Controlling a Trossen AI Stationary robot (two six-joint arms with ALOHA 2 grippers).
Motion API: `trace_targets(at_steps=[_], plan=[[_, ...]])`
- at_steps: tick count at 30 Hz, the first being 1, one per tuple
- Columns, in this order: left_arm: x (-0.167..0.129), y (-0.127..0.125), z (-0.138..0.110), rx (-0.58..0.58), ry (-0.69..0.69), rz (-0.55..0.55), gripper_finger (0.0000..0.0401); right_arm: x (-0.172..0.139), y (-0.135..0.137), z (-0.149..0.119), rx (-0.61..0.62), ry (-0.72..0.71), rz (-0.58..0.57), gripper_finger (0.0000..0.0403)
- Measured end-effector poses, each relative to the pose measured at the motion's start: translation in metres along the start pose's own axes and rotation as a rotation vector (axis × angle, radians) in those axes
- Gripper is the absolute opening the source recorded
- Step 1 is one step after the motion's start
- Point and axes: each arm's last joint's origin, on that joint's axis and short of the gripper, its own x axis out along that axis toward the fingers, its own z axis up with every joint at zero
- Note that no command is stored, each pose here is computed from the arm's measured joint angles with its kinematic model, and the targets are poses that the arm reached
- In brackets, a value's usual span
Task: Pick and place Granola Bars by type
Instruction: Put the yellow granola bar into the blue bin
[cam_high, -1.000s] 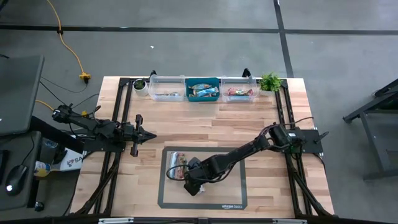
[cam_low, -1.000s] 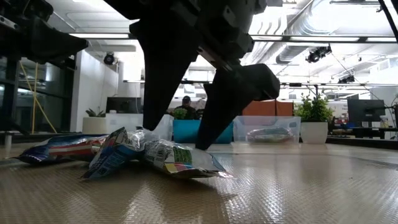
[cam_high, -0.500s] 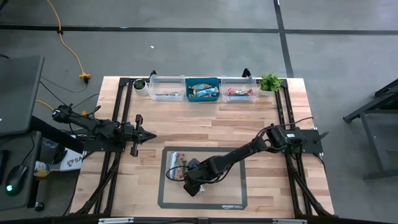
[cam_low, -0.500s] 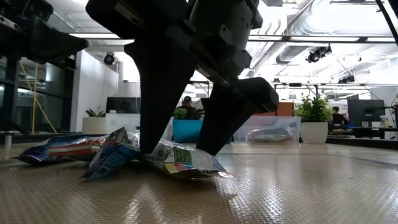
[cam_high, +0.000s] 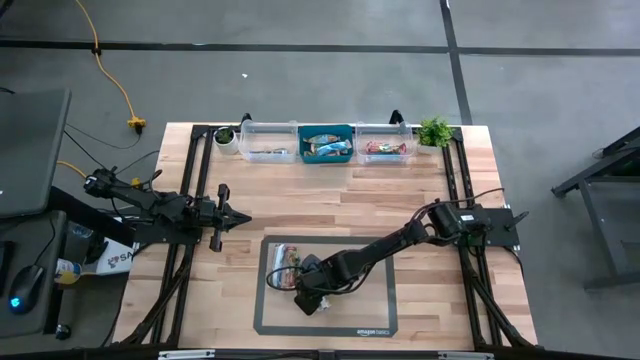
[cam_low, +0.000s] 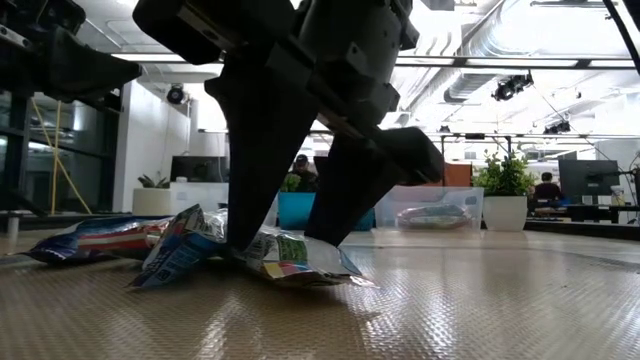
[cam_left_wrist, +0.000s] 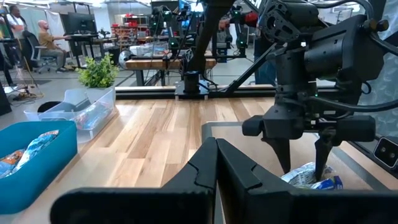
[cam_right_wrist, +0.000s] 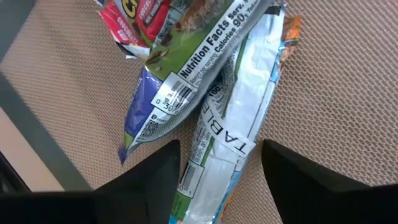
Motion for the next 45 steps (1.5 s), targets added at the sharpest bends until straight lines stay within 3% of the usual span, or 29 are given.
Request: trace_targets(at_steps=[31,45], plan=[[0.0000,0.0000,0.0000,0.000,0.000,0.000,0.0001,0.0012,0.0017,-0.0019,0.033,0.032,0.025,0.0076],[0.0000,0.0000,0.0001,0.000,0.000,0.000,0.0001,-0.0031,0.0034,-0.0034,0.029,0.074,0.050,0.0063]])
